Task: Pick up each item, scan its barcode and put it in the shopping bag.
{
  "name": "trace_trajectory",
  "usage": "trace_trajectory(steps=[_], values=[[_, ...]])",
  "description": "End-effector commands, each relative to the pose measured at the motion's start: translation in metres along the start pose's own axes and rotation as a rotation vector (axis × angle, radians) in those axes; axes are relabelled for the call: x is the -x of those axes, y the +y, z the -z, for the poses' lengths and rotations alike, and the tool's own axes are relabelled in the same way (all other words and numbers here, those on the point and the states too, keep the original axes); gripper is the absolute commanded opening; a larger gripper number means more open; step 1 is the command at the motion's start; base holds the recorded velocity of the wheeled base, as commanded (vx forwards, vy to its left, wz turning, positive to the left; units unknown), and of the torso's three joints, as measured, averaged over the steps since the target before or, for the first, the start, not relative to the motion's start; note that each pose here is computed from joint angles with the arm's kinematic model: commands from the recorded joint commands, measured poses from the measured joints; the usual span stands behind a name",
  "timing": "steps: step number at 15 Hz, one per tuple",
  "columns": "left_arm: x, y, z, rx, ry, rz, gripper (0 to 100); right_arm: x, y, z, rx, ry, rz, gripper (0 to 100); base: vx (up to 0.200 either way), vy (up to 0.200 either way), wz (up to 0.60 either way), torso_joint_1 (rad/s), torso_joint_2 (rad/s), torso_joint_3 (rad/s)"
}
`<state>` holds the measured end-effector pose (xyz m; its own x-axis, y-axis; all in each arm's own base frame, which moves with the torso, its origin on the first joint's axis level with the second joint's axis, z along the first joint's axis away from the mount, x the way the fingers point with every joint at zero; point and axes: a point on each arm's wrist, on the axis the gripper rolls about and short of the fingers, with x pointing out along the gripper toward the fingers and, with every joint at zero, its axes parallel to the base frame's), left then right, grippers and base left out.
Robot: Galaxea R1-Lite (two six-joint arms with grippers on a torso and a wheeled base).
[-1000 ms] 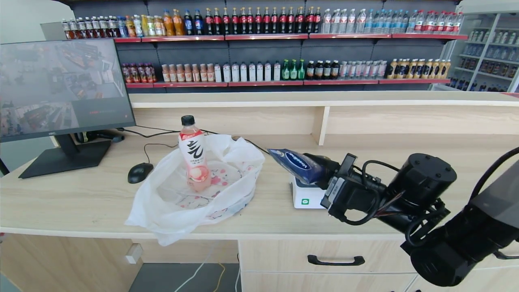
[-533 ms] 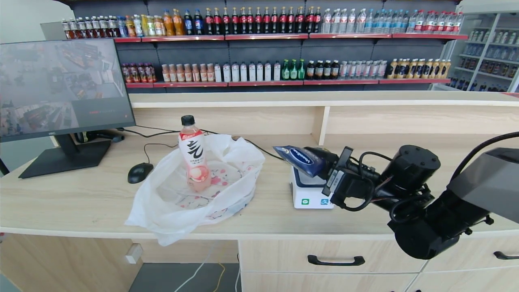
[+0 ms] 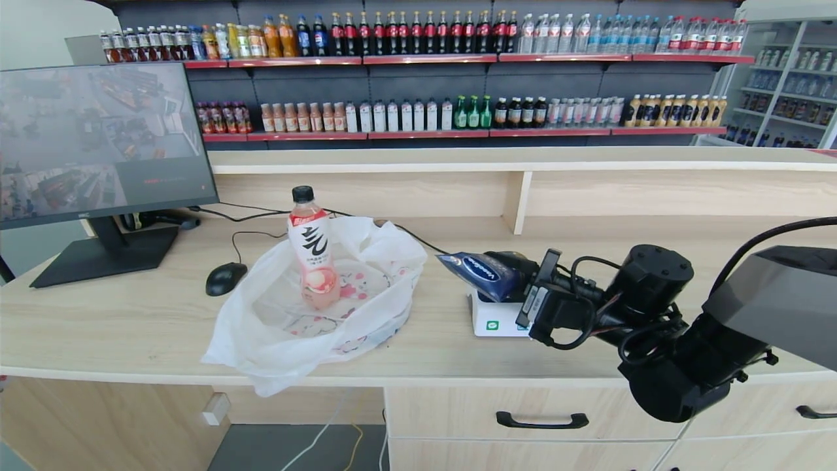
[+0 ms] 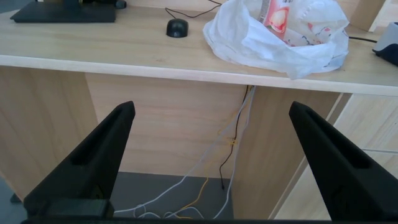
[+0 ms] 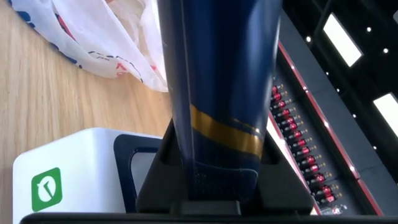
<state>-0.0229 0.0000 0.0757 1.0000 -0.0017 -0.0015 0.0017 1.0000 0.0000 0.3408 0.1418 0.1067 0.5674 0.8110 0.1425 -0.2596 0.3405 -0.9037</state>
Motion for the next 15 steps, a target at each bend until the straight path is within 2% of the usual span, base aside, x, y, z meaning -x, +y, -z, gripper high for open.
trace_trajectory(steps=[1, 15], values=[[0.0000, 0.0000, 0.0001, 0.000, 0.000, 0.000, 100, -0.0006, 0.0011, 0.0009, -0.001, 0.000, -0.002, 0, 0.000, 0.000, 0.00, 0.000, 0.00, 0.000], [0.0000, 0.0000, 0.0001, 0.000, 0.000, 0.000, 100, -0.0010, 0.0000, 0.0006, 0.000, -0.002, 0.001, 0, 0.000, 0.000, 0.00, 0.000, 0.00, 0.000]])
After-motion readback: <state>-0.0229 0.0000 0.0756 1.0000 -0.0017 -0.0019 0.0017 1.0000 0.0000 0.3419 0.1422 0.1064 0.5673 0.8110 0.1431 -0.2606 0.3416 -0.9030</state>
